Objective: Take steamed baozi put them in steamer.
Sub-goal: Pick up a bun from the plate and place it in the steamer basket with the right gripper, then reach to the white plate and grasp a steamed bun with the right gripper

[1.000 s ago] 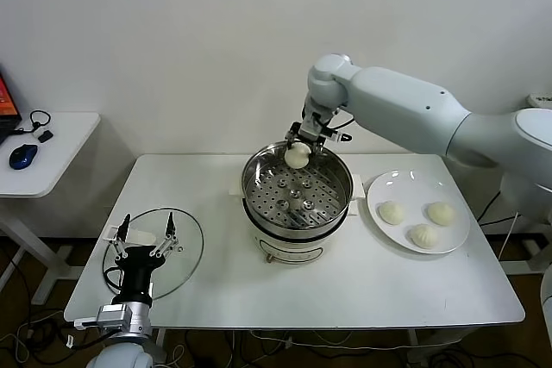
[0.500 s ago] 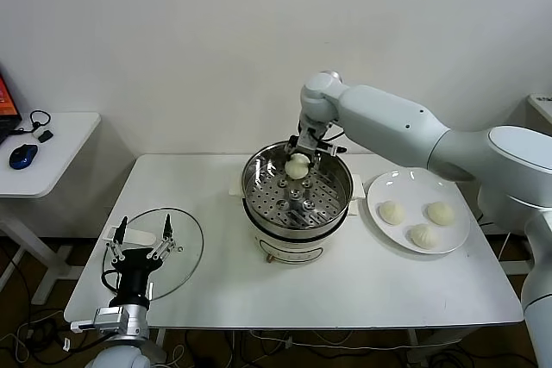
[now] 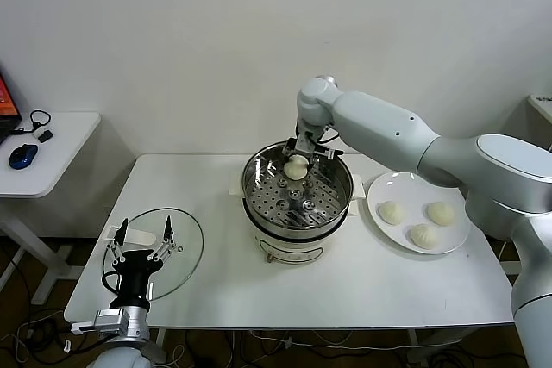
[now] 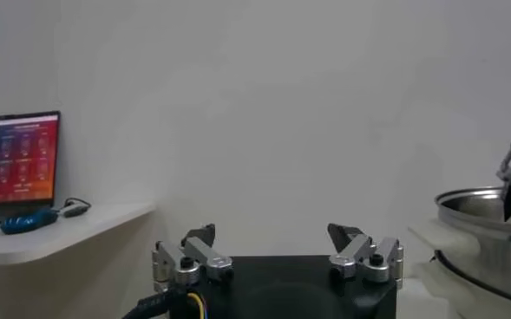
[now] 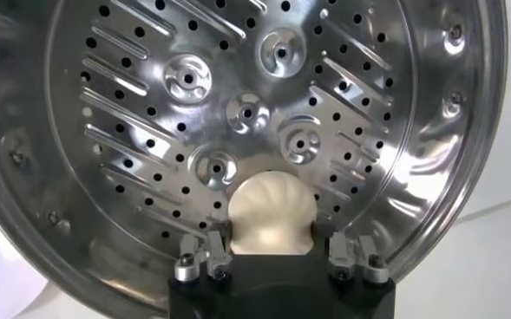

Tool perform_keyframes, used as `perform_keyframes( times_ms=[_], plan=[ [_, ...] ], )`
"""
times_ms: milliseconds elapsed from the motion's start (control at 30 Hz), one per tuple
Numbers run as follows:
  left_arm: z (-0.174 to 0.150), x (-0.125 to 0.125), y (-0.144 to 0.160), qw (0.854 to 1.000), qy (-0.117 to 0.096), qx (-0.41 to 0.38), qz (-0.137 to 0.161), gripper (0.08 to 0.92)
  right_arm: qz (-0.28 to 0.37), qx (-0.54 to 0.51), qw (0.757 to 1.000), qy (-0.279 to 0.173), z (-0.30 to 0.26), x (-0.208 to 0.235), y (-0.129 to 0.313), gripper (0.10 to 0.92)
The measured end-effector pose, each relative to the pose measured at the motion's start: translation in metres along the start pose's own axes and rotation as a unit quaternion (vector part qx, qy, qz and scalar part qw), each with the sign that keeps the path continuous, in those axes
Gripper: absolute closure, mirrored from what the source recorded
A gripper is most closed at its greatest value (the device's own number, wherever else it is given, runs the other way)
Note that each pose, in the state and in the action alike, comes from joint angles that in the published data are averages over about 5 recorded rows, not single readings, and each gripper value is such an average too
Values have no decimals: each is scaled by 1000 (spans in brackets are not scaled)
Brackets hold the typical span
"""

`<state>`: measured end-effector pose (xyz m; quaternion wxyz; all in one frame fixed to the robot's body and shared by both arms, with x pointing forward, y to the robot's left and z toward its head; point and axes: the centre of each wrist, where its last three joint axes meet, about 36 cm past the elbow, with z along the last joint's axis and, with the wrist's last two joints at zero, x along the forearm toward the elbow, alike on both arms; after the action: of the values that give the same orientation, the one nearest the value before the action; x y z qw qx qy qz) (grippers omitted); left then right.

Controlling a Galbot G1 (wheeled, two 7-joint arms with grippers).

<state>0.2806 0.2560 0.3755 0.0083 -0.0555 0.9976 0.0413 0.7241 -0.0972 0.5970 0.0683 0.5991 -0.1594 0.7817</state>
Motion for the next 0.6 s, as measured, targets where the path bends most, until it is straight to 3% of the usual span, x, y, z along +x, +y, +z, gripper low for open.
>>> perform_keyframes(
  times_ms=[167,600],
  plan=[
    [0,0,0,1000,0,0,-1,177,-2,2,1000,-2,1,2,1,202],
    [0,2,1,1000,2,-1,-2,177,7,-29,999,-13,10,50,27,200]
  ],
)
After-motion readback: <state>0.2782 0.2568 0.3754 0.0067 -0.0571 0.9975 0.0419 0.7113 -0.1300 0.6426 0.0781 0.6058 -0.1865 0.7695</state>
